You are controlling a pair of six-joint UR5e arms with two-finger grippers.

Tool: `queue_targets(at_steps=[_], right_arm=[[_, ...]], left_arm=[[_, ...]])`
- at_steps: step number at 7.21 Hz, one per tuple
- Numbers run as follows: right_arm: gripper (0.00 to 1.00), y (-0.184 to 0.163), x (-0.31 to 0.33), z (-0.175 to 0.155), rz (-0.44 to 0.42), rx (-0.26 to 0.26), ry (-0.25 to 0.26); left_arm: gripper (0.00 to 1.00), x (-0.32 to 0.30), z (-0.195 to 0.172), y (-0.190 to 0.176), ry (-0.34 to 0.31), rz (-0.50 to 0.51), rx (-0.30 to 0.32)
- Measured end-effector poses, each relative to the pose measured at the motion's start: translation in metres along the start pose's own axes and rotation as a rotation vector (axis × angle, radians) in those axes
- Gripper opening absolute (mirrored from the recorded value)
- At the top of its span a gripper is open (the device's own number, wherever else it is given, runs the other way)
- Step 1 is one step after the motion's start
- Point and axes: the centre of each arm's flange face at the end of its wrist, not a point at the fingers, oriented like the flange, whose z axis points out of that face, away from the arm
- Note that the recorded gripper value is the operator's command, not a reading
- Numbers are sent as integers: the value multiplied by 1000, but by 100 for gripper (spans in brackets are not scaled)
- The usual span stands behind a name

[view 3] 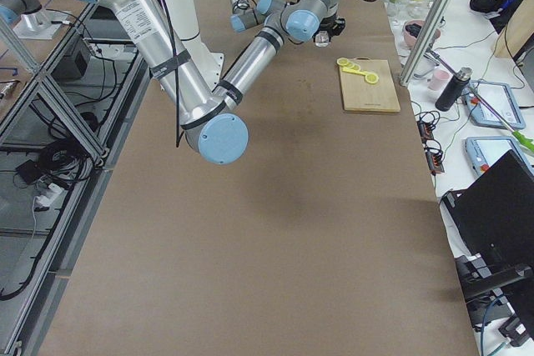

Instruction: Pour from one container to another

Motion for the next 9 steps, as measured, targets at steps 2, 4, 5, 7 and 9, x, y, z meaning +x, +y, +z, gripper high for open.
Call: queue_targets(at_steps=[2, 4, 5, 7, 9], right_arm=[[0, -5, -9, 15, 4, -9, -28], [0, -11, -22, 37, -6, -27, -49], [0, -12, -26, 42, -9, -31, -52], [0, -10, -27, 43, -4, -29, -61], [0, -5, -16, 27, 15, -22, -52]], left_arm=[[0, 9, 3, 3, 39, -29, 0], [0, 14, 4, 12, 100, -59, -13], [0, 15, 4, 15, 114, -64, -18], [0, 16, 3, 20, 121, -62, -25], [0, 20, -1, 25, 131, -63, -31]])
